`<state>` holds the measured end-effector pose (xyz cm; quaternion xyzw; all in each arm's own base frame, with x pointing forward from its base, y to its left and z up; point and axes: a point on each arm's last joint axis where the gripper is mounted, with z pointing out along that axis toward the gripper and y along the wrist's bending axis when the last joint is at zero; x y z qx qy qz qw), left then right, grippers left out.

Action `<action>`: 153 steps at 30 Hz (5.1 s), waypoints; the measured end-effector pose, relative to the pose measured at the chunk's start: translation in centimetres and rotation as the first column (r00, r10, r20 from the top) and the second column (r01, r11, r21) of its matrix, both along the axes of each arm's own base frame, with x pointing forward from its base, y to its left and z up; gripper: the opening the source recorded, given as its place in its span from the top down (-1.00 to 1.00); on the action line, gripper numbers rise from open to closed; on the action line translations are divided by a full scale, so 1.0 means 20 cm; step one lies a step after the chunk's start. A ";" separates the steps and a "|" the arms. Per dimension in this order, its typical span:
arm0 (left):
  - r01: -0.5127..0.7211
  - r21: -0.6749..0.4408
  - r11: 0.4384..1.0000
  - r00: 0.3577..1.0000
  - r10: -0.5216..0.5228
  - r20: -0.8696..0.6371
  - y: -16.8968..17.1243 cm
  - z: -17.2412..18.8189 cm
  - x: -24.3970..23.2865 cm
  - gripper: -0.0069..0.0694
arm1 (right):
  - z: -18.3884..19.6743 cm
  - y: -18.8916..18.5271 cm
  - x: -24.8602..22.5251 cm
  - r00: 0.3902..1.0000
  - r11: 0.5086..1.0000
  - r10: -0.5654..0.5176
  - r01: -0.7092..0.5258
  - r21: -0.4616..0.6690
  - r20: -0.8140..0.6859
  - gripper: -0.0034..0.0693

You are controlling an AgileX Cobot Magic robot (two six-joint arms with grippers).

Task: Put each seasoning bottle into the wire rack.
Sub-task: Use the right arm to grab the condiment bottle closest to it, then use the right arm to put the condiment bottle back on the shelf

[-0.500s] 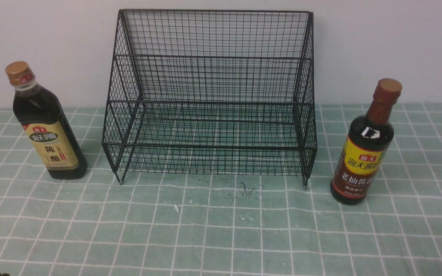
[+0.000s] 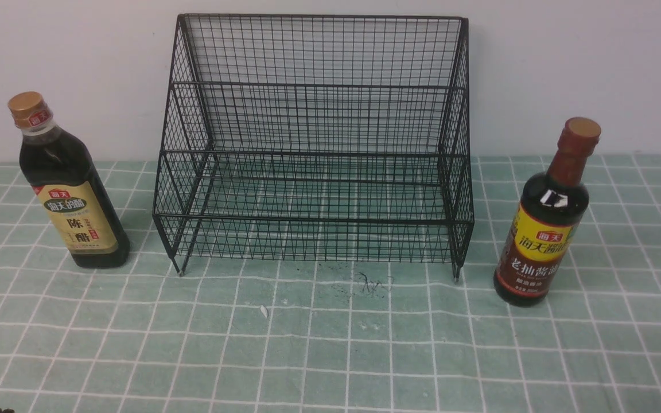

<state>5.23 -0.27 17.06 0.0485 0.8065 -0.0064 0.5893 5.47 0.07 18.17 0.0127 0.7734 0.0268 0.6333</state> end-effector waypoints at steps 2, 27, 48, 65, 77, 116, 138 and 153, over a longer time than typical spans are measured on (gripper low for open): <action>0.000 0.000 1.000 1.000 0.000 0.000 0.00 0.00 0.00 0.84 | 0.00 0.00 0.00 1.000 1.000 0.000 0.000 0.000 0.000 0.95; 0.000 0.000 1.000 1.000 0.000 0.000 0.00 0.00 0.00 0.84 | 0.08 0.01 0.01 0.984 0.983 -0.011 -0.022 0.184 0.178 0.95; 0.000 0.000 1.000 1.000 0.000 0.000 0.00 0.00 0.00 0.84 | 0.56 0.00 -0.05 0.855 0.940 -0.057 -0.128 0.316 0.516 0.95; 0.000 0.000 1.000 1.000 0.000 0.000 0.00 0.00 0.00 0.84 | 0.97 0.10 0.61 0.977 0.985 0.060 -0.091 0.147 0.204 0.12; 0.000 0.000 1.000 1.000 0.000 0.000 0.00 0.00 0.00 0.84 | 0.77 0.30 0.98 0.975 0.976 0.219 -0.219 0.008 0.025 -0.37; 0.000 0.000 1.000 1.000 0.000 0.000 0.00 0.00 0.00 0.84 | 0.42 0.29 1.21 0.951 0.964 0.205 -0.238 -0.121 -0.233 0.16; 0.000 0.000 1.000 1.000 0.000 0.000 0.00 0.00 0.00 0.84 | 1.28 0.62 1.22 0.932 0.938 0.346 -0.340 -0.065 0.109 0.17; 0.000 0.000 1.000 1.000 0.000 0.000 0.00 0.00 0.00 0.84 | 1.01 0.88 1.71 0.932 0.929 0.362 -0.363 -0.074 -0.028 0.17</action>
